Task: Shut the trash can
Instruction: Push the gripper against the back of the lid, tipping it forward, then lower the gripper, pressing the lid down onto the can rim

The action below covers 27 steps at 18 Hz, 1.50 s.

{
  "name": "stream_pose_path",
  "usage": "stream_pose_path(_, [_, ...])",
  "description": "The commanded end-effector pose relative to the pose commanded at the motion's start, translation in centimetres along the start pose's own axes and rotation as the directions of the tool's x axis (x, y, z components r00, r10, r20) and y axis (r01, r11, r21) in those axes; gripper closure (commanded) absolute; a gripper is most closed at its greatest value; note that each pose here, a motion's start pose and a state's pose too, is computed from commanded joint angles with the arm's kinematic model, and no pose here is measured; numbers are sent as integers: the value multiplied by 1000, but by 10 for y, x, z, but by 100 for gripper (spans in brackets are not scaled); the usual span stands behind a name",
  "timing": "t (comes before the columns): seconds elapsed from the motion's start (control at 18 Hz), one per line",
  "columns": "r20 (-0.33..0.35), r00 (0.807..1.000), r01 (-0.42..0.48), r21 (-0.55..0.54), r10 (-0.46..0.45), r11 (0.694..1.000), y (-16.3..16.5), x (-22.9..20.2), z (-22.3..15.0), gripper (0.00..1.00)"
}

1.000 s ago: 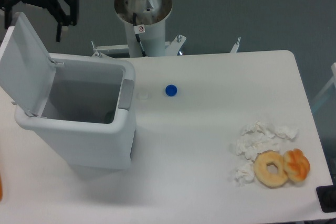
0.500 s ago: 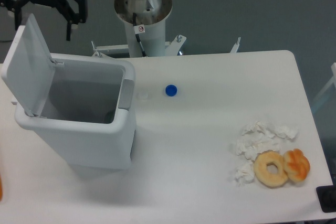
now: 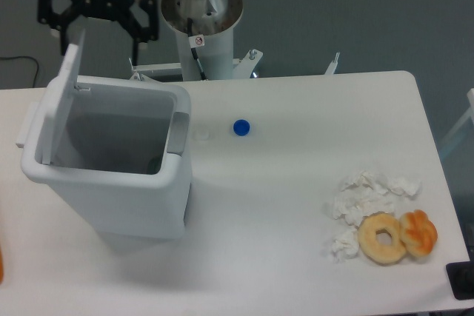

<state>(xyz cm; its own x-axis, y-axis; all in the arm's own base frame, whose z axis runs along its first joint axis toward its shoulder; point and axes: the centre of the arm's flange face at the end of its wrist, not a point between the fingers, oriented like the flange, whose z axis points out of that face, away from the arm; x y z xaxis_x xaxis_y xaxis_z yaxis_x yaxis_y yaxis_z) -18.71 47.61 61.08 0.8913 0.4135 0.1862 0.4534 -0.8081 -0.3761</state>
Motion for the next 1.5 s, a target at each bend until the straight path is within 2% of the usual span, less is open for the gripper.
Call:
stream_pose_path(0.5, [4,1000,-5,-42,5,999,6,-24,36,0])
stream_pose_path(0.78, [23,1000,-5,-29,5,1000,-3,-32,49,0])
stream_pose_path(1.06, [67,998,11,-74,-6,997,-2,-52,72,0])
stream_pose_path(1.5, [65,998,21,-112,-14,993,-4,-75,94,0])
